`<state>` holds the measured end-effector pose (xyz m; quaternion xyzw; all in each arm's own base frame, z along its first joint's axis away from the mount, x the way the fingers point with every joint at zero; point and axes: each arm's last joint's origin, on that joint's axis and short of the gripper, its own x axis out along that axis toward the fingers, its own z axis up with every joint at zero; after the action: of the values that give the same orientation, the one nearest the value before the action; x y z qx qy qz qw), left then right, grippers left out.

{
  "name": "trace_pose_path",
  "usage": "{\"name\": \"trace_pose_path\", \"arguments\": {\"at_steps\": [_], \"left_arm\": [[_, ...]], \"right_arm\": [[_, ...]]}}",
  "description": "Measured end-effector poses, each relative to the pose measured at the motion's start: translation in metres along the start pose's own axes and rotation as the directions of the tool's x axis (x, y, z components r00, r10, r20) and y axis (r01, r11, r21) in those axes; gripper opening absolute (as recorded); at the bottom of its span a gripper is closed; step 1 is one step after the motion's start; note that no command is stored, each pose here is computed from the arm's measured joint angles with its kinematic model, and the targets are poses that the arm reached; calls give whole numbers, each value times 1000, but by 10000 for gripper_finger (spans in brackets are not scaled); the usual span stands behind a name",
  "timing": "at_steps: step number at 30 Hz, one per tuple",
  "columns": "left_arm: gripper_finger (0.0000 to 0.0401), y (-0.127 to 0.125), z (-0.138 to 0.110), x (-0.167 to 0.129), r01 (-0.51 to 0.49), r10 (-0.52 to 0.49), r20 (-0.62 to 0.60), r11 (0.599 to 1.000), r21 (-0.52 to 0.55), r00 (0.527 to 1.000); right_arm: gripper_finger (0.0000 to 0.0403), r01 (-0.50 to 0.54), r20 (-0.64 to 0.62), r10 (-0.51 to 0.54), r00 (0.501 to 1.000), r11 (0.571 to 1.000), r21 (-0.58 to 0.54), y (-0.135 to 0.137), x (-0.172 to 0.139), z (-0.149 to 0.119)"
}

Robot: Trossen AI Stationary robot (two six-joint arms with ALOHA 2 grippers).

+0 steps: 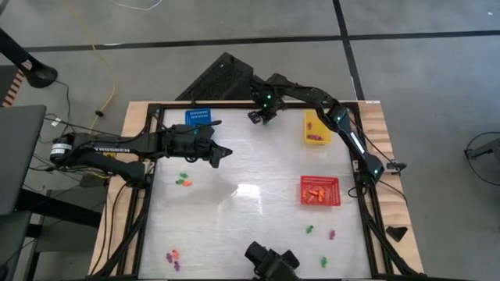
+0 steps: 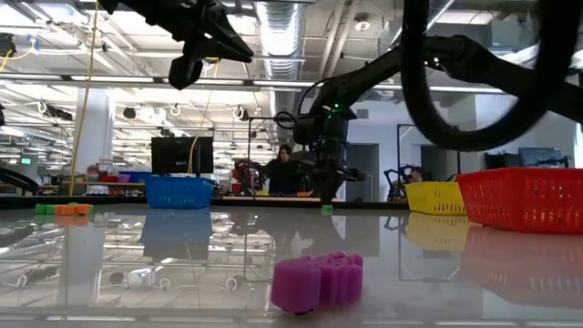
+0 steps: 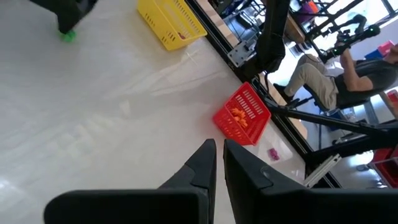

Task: Sort Halloween decoration
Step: Put the green skeleton toy into the blue bin

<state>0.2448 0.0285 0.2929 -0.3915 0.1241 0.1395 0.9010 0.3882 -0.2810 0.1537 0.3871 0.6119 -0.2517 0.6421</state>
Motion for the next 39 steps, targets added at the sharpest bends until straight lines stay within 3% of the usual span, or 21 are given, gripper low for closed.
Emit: {"name": "trace_pose_path", "arguments": {"at_steps": [16,21,25,28,35,39], "left_arm": [[19,0,0,0,-7,6,7,1000,29,1000],[19,0,0,0,4,-3,-4,999,42,1000],[19,-1,-1,0,17,-17,-20,999,49,1000],[19,-2,-2,0,24,-22,-26,998,58,999],[19,-2,-2,0,32,-30,-33,997,68,999],[19,-2,-2,0,32,-29,-33,994,101,999]], "right_arm": [[22,97,-289,-131,948,987,-128,53,16,-52],[45,271,-146,-314,938,929,-252,78,15,-62],[90,290,24,-298,954,905,-310,97,-3,-65],[126,306,80,-296,952,898,-315,103,-27,-73],[197,393,194,-362,912,907,-154,78,-70,-118],[215,249,367,-241,899,968,28,54,-75,-149]]}}
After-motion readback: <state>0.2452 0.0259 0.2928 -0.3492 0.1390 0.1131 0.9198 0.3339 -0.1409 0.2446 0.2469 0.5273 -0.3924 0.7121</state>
